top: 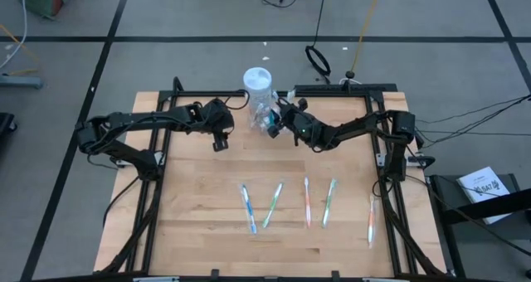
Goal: Pick & Place toothbrushing station
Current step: Put the blue mouthwash bottle into the transparent organizer, then put the orange toothbrush into the transparent organizer, then put the green toothbrush into the transparent organizer
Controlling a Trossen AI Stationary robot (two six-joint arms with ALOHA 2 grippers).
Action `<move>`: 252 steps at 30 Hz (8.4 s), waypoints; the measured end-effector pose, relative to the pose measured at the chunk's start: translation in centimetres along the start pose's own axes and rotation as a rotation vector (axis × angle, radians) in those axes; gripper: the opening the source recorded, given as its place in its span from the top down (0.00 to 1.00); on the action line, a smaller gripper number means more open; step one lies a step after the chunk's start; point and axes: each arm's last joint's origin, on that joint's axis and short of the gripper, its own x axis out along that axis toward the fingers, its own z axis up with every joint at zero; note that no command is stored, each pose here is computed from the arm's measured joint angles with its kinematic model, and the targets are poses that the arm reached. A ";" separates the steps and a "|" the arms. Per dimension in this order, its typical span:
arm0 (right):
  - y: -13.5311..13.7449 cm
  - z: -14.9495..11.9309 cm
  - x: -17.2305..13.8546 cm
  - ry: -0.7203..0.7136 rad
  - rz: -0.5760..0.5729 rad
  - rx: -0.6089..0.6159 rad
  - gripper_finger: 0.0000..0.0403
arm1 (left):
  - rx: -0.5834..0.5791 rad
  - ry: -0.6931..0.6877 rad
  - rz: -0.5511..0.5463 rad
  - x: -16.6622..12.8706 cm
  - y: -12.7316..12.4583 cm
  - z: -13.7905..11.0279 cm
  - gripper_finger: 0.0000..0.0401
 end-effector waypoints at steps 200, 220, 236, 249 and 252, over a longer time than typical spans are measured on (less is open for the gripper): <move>-6.6 1.9 -9.5 0.008 0.219 -0.145 0.52 | -0.069 -0.266 -0.153 -0.7 -4.9 3.4 0.48; -9.8 6.6 -14.1 -0.115 0.180 -0.194 0.51 | -0.263 -0.441 -0.203 7.2 -9.3 5.7 0.48; -9.8 6.5 -14.2 -0.097 0.183 -0.218 0.51 | -0.264 -0.325 -0.318 12.3 -9.9 3.6 0.48; -9.8 6.5 -14.2 -0.097 0.183 -0.218 0.51 | -0.228 -0.307 -0.398 12.2 -9.9 3.4 0.80; -9.8 6.5 -14.2 -0.097 0.183 -0.218 0.51 | -0.206 -0.316 -0.408 12.0 -9.9 3.5 0.88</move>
